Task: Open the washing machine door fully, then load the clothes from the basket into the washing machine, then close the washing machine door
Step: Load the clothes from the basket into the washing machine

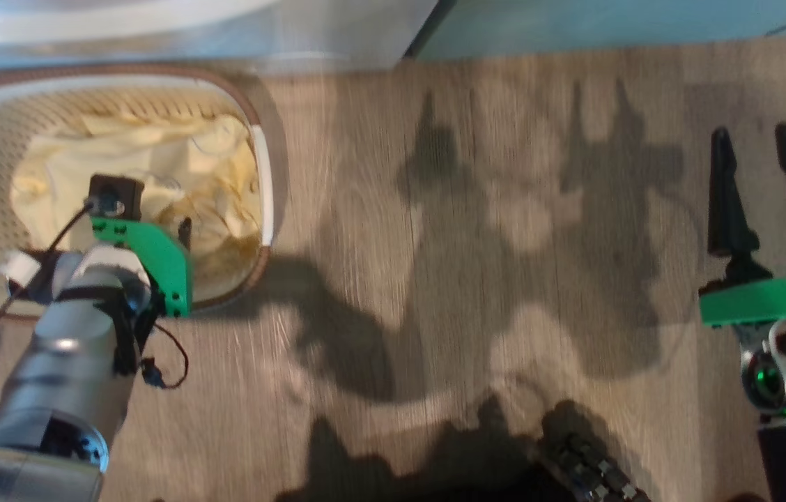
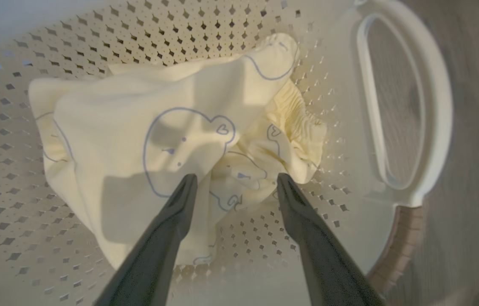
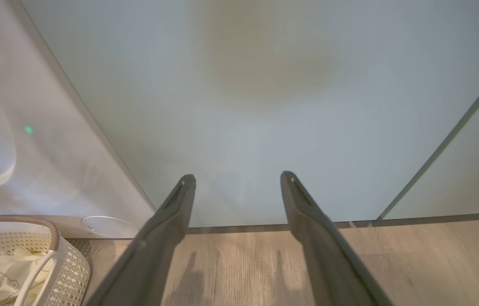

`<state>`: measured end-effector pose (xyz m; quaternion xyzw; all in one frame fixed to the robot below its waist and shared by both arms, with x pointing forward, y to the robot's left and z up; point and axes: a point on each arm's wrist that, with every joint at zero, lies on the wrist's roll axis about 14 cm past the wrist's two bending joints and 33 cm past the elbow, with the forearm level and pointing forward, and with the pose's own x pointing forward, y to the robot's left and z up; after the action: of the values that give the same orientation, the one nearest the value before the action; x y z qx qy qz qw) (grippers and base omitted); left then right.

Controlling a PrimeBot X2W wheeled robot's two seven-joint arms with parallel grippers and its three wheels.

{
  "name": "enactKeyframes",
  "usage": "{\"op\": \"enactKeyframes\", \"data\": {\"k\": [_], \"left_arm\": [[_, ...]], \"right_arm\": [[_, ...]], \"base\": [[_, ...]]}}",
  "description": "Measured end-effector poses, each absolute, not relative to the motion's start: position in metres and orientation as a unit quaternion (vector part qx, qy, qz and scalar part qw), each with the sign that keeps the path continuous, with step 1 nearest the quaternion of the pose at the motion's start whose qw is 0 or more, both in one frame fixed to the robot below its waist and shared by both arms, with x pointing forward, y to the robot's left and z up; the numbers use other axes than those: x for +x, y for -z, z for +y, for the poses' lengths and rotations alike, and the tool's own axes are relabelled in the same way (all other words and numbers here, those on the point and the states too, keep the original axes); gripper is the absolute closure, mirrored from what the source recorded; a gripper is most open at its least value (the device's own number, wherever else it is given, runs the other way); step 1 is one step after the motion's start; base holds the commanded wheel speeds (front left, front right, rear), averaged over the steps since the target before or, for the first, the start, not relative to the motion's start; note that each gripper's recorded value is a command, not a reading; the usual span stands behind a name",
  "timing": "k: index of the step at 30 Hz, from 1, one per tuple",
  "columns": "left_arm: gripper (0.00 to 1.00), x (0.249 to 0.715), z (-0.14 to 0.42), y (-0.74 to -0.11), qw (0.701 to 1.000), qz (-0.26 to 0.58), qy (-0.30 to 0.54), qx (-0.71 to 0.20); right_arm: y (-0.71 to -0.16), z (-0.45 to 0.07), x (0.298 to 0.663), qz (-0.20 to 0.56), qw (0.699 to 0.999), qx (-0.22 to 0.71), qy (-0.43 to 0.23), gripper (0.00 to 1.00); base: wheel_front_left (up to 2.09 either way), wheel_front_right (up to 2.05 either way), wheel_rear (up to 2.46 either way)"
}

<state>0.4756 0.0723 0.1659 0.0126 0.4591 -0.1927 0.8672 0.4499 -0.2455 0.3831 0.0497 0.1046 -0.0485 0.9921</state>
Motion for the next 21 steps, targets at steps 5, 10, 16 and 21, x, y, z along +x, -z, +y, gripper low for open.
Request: {"op": "enactKeyframes", "data": {"k": [5, 10, 16, 21], "left_arm": [[0.00, 0.470, 0.075, -0.134, 0.846, 0.495, 0.196, 0.032], [0.00, 0.469, 0.078, -0.110, 0.837, 0.513, 0.186, 0.042], [0.00, 0.483, 0.094, -0.089, 0.843, 0.513, 0.150, 0.065], [0.00, 0.490, 0.100, -0.073, 0.843, 0.515, 0.135, 0.073]], "right_arm": [[-0.364, -0.244, 0.464, 0.116, 0.991, 0.045, 0.041, 0.00], [-0.346, -0.242, 0.473, 0.129, 0.990, 0.041, 0.035, 0.00], [-0.328, -0.243, 0.478, 0.142, 0.989, 0.036, 0.033, 0.00], [-0.309, -0.244, 0.474, 0.165, 0.985, 0.034, 0.035, 0.00]], "base": [[0.00, 0.00, 0.00], [0.00, 0.00, 0.00], [0.00, 0.00, 0.00], [0.00, 0.00, 0.00]]}}
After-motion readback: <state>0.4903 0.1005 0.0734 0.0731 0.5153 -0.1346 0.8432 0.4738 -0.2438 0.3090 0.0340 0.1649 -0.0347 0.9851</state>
